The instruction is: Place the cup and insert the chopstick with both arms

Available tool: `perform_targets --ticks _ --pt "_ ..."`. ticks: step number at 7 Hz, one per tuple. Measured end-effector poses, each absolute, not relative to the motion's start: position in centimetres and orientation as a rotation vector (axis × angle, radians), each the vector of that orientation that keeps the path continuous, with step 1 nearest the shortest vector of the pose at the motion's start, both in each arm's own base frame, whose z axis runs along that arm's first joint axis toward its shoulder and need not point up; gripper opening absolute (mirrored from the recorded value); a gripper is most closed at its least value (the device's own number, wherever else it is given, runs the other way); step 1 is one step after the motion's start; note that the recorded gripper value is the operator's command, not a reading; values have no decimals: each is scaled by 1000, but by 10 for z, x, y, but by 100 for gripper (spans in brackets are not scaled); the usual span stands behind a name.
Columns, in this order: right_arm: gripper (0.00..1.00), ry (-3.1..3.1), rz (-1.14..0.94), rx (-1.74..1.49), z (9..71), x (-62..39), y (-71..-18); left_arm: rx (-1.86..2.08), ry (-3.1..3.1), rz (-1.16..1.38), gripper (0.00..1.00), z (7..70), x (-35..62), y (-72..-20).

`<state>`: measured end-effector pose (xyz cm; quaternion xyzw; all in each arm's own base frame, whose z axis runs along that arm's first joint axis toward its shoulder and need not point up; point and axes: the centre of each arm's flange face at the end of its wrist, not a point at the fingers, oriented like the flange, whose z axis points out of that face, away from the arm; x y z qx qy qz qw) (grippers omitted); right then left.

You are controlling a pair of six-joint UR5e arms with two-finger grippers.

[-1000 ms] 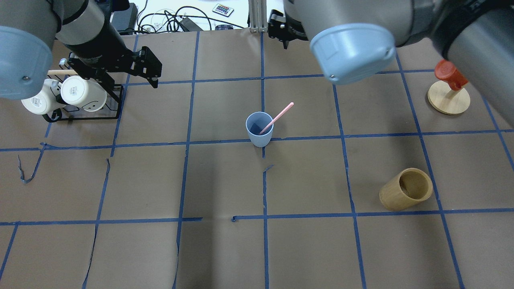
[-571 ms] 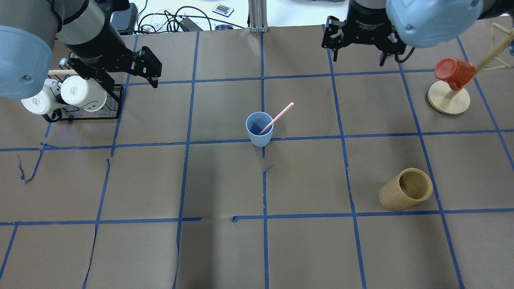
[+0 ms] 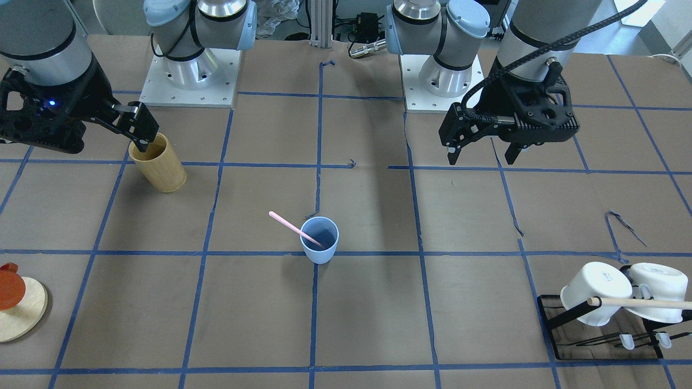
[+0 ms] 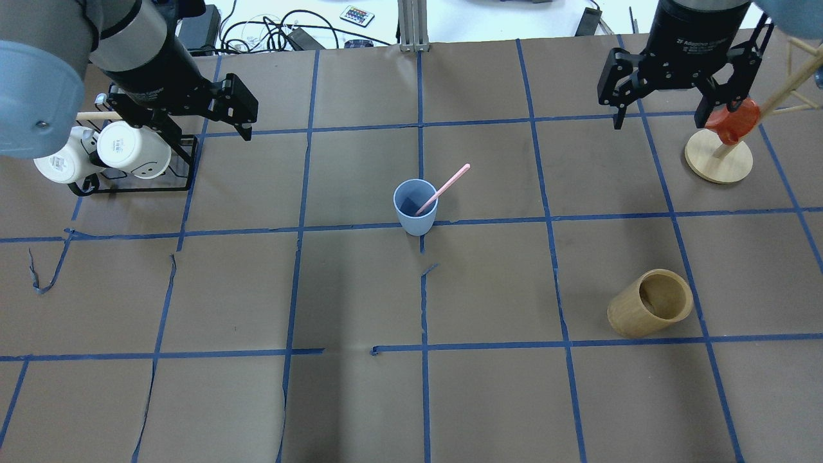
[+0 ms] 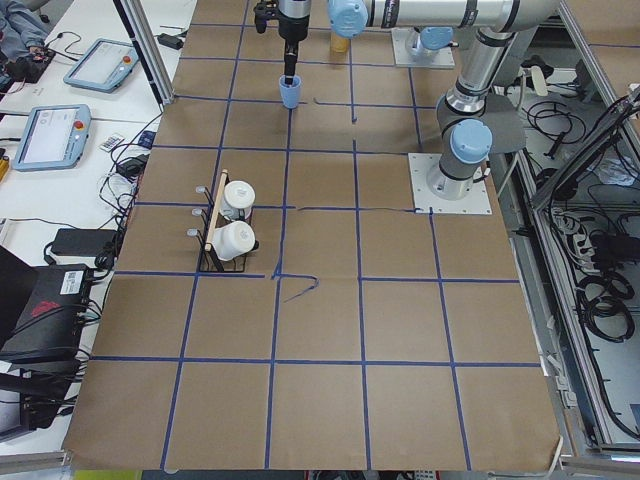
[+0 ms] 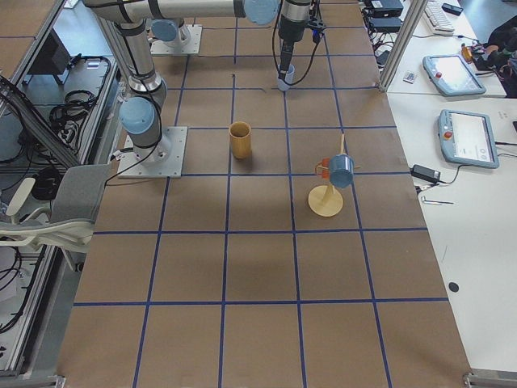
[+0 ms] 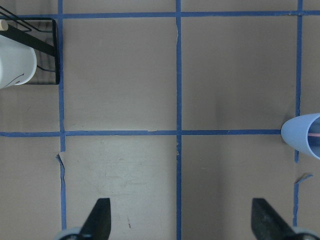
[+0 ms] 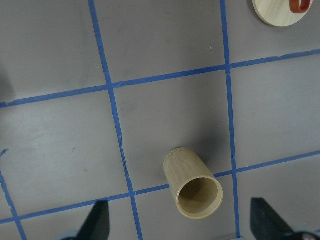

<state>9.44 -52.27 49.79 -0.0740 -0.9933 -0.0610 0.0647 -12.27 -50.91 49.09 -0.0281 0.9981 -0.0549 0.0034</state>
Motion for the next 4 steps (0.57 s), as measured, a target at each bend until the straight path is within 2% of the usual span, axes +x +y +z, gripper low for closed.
perform_targets --ticks 4 --pt "100 -3092 -155 2 518 102 -504 -136 3130 -165 100 490 -124 -508"
